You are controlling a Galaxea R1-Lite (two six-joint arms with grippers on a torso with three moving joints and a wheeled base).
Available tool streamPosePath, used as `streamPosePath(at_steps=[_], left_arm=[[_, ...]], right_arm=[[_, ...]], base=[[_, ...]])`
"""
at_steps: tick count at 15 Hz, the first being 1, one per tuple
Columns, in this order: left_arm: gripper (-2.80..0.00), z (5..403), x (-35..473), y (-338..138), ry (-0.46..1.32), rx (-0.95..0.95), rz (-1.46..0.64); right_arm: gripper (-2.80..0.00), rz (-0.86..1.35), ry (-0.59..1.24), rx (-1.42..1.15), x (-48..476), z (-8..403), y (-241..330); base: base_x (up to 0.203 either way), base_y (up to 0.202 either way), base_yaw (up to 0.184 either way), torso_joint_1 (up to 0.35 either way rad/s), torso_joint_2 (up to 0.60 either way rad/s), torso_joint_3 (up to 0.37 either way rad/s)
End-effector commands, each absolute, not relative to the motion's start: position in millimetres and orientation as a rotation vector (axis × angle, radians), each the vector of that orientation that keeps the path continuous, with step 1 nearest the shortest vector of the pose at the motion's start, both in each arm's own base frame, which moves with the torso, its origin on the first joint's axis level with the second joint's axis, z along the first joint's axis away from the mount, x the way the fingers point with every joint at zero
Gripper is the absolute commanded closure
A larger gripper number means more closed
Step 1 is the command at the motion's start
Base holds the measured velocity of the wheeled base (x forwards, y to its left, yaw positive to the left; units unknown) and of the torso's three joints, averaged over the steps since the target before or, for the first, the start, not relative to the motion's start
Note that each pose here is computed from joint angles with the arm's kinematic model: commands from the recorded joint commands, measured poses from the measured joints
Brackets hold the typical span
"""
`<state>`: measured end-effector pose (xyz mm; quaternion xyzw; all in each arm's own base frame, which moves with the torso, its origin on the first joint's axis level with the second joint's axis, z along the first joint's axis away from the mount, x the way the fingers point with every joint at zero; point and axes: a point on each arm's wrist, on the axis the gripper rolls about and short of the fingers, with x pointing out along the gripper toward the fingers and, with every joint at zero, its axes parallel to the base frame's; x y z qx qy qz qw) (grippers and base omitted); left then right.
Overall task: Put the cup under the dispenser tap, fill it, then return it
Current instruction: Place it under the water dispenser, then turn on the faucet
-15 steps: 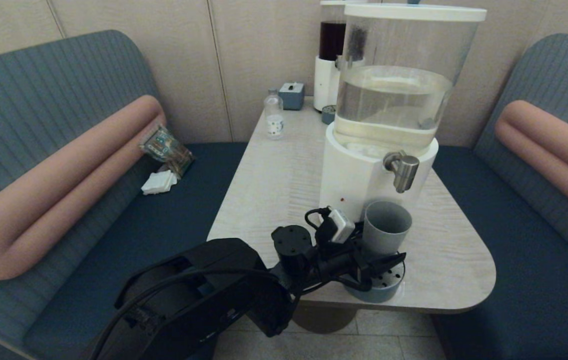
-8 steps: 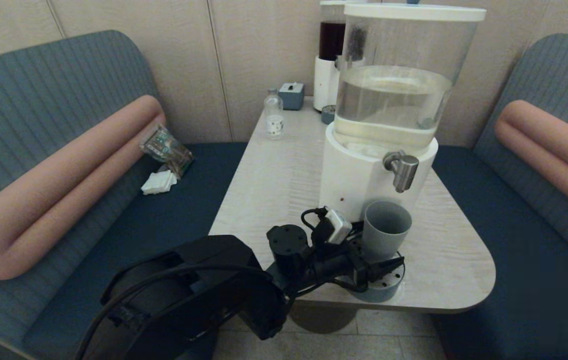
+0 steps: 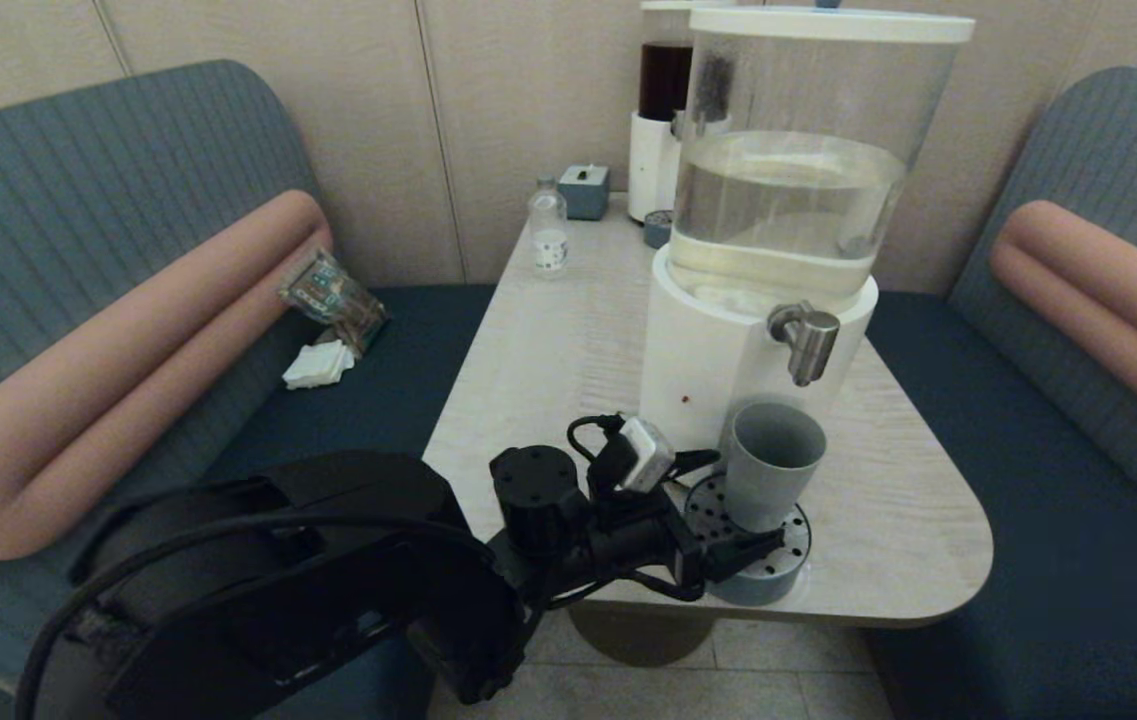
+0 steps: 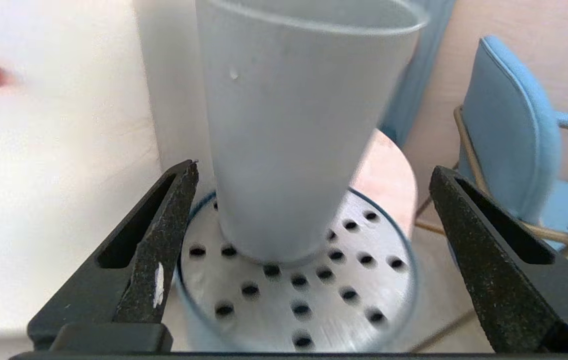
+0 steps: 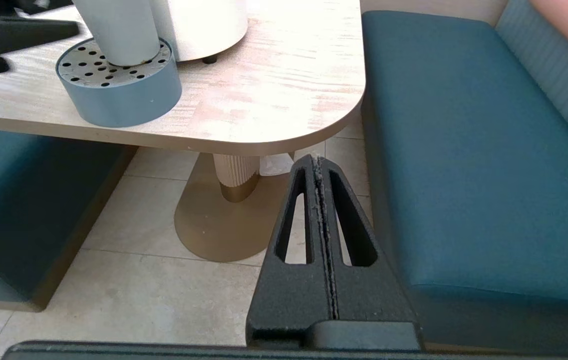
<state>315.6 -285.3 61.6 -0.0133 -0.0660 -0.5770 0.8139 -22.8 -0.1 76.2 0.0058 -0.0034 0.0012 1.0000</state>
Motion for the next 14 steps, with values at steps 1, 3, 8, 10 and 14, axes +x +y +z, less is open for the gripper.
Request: streamPosePath(at_steps=[1, 3, 8, 10, 14], left_arm=[[-2.80, 80.2, 304.6, -273.3, -0.156, -0.029, -1.229], [-2.80, 89.3, 291.6, -256.9, -0.130, -0.024, -1.217], [0.00, 127.2, 254.3, -209.7, -0.135, -0.023, -1.175], [0.00, 146.7, 240.8, -192.8, -0.174, -0.035, -1.124], [0.00, 201.5, 207.8, -146.2, -0.325, -0.126, -0.883]], right_arm=[[0.00, 0.003, -0.008, 0.012, -22.8, 76.3, -0.1], [0.00, 0.003, -0.008, 0.012, -22.8, 76.3, -0.1], [0.00, 0.003, -0.008, 0.012, -22.8, 76.3, -0.1], [0.00, 0.003, -0.008, 0.012, -22.8, 76.3, -0.1], [0.00, 0.003, -0.008, 0.010, -22.8, 76.3, -0.1]], base=[[0.000, 0.000, 0.000, 0.000, 0.00, 0.000], [0.000, 0.000, 0.000, 0.000, 0.00, 0.000], [0.000, 0.000, 0.000, 0.000, 0.00, 0.000], [0.000, 0.000, 0.000, 0.000, 0.00, 0.000], [0.000, 0.000, 0.000, 0.000, 0.00, 0.000]])
